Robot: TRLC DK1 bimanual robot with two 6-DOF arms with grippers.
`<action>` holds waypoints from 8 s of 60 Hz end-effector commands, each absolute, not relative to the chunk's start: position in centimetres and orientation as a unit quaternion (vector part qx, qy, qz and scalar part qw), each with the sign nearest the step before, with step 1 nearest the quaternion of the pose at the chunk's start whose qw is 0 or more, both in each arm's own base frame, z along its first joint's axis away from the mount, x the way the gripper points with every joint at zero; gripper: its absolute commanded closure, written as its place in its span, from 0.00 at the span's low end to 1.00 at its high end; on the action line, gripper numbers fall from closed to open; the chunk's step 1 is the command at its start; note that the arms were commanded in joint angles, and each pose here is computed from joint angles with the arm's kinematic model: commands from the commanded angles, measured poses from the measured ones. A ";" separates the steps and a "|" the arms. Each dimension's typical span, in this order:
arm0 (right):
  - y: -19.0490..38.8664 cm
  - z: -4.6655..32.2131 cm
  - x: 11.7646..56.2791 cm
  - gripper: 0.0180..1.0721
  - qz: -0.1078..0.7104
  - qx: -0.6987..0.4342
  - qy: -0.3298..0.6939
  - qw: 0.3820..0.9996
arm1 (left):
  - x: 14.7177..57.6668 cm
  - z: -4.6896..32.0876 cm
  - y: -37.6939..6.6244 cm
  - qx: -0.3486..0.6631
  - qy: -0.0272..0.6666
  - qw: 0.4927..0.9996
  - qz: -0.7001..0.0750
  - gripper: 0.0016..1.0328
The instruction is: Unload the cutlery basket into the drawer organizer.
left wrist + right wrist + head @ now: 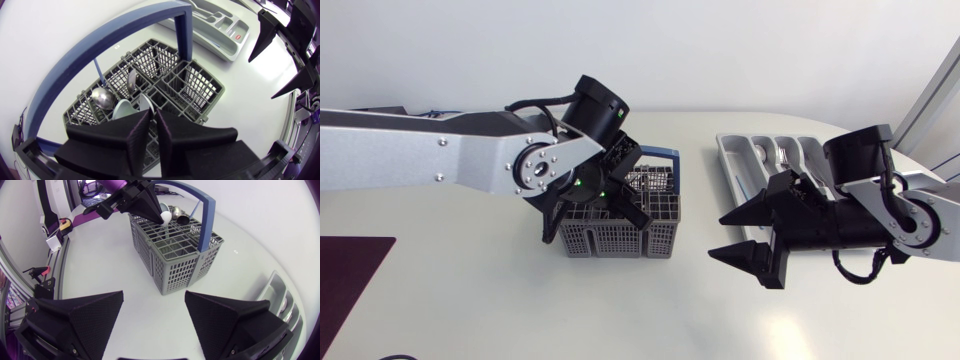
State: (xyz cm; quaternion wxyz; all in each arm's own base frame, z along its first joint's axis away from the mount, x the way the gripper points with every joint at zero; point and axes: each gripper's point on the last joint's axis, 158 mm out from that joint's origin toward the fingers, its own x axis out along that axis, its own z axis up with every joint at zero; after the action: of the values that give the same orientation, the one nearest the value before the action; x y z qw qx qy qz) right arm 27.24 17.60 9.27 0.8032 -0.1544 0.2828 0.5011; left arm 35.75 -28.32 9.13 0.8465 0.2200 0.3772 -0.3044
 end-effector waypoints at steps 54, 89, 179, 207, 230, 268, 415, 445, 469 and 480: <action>18.2 8.4 26.1 0.16 0.516 -0.165 0.282 0.792 | 33.9 13.5 -28.0 0.214 0.325 0.857 -0.338 0.88; 19.3 9.8 26.0 0.16 0.529 -0.172 0.270 0.786 | 33.5 15.0 -28.1 0.198 0.307 0.862 -0.350 0.88; 25.0 11.2 27.2 0.16 0.561 -0.197 0.250 0.764 | 32.3 20.2 -28.4 0.172 0.242 0.878 -0.375 0.88; 25.0 12.8 27.3 0.16 0.556 -0.190 0.229 0.776 | 31.0 21.3 -29.0 0.155 0.231 0.868 -0.411 0.88; 24.9 15.5 28.1 0.16 0.536 -0.166 0.195 0.804 | 29.7 21.3 -30.5 0.118 0.245 0.842 -0.467 0.88; 26.5 15.0 29.7 0.20 0.519 -0.131 0.210 0.818 | 29.3 21.4 -32.4 0.084 0.261 0.820 -0.502 0.88; 8.6 -6.2 17.2 0.93 0.540 -0.468 0.499 0.491 | 20.4 8.2 -30.1 0.344 0.365 0.674 -0.541 0.05; 9.5 -3.6 17.2 0.95 0.549 -0.459 0.483 0.505 | 19.5 8.2 -30.4 0.364 0.341 0.669 -0.551 0.05; 12.9 2.8 15.3 0.95 0.637 -0.361 0.467 0.496 | 16.6 9.8 -33.2 0.430 0.220 0.659 -0.576 0.05; 14.1 4.6 15.6 0.95 0.666 -0.327 0.460 0.488 | 16.1 10.1 -34.2 0.446 0.192 0.657 -0.577 0.05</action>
State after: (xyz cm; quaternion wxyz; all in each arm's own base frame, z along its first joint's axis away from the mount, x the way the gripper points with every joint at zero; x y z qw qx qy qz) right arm 15.47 13.81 4.08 0.5005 -0.3359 0.4644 0.6489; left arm 16.46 -34.31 10.47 0.6658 0.4302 0.2048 -0.5741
